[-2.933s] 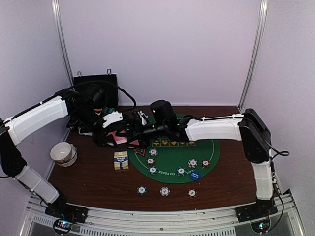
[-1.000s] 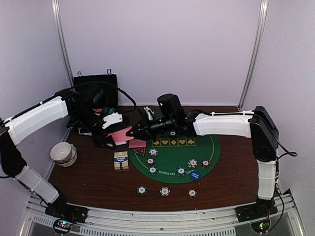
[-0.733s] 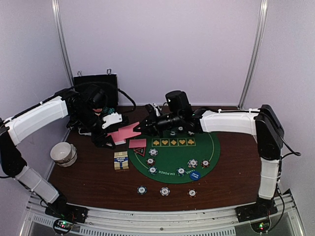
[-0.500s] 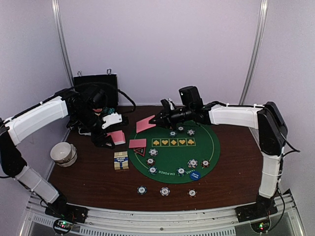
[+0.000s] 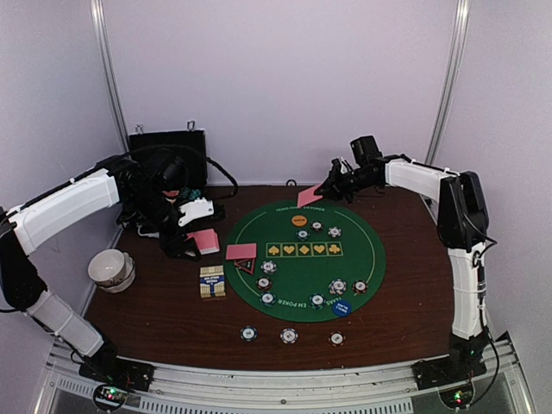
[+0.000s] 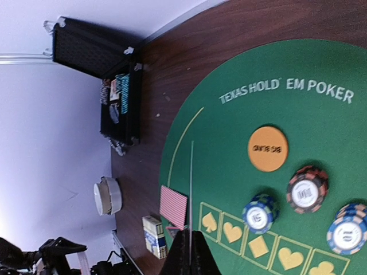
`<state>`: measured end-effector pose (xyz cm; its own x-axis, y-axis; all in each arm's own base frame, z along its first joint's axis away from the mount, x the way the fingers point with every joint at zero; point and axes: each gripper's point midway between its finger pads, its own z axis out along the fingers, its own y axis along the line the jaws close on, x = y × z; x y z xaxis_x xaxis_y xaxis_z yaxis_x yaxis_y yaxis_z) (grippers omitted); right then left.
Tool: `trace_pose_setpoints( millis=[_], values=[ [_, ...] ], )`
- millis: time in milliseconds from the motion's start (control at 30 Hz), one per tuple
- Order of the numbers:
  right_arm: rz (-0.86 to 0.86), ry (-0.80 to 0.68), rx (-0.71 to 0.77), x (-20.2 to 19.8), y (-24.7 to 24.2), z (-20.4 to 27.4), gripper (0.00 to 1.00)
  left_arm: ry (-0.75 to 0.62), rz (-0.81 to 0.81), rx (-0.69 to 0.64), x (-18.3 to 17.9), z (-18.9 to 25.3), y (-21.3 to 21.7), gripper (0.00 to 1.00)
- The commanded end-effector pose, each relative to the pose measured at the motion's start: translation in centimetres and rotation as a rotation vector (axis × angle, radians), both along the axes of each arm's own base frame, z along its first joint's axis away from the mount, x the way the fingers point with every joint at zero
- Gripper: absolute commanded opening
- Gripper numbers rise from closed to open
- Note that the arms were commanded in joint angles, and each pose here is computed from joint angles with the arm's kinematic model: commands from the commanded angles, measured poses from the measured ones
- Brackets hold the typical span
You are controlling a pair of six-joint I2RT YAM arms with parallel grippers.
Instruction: Distribute texas hold em gaming equipment
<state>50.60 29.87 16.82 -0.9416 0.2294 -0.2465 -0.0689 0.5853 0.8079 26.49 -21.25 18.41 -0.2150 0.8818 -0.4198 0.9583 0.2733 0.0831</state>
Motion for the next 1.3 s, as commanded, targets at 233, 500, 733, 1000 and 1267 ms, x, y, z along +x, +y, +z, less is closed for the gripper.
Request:
trace_pose_setpoints(
  millis=[233, 500, 733, 1000, 1267],
  values=[
    [-0.066, 0.028, -0.126, 4.5, -1.9, -6.5, 0.0, -0.046, -0.018, -0.032, 0.1, 1.9, -0.1, 0.0],
    [-0.079, 0.059, -0.091, 5.3, -1.2, -8.6, 0.07, -0.037, -0.021, -0.032, -0.2, 1.7, 0.0, 0.0],
    [-0.074, 0.034, -0.186, 4.7, -2.3, -8.0, 0.43, -0.038, -0.02, -0.027, 0.0, 1.6, 0.0, 0.0],
    [-0.099, -0.078, -0.302, 3.6, -4.6, -3.4, 0.68, -0.036, -0.018, -0.027, 0.0, 1.6, 0.0, 0.0],
    [0.0, -0.148, -0.206, -2.9, 0.3, 1.5, 0.83, -0.043, -0.013, -0.035, 0.1, 2.0, -0.1, 0.0]
  ],
)
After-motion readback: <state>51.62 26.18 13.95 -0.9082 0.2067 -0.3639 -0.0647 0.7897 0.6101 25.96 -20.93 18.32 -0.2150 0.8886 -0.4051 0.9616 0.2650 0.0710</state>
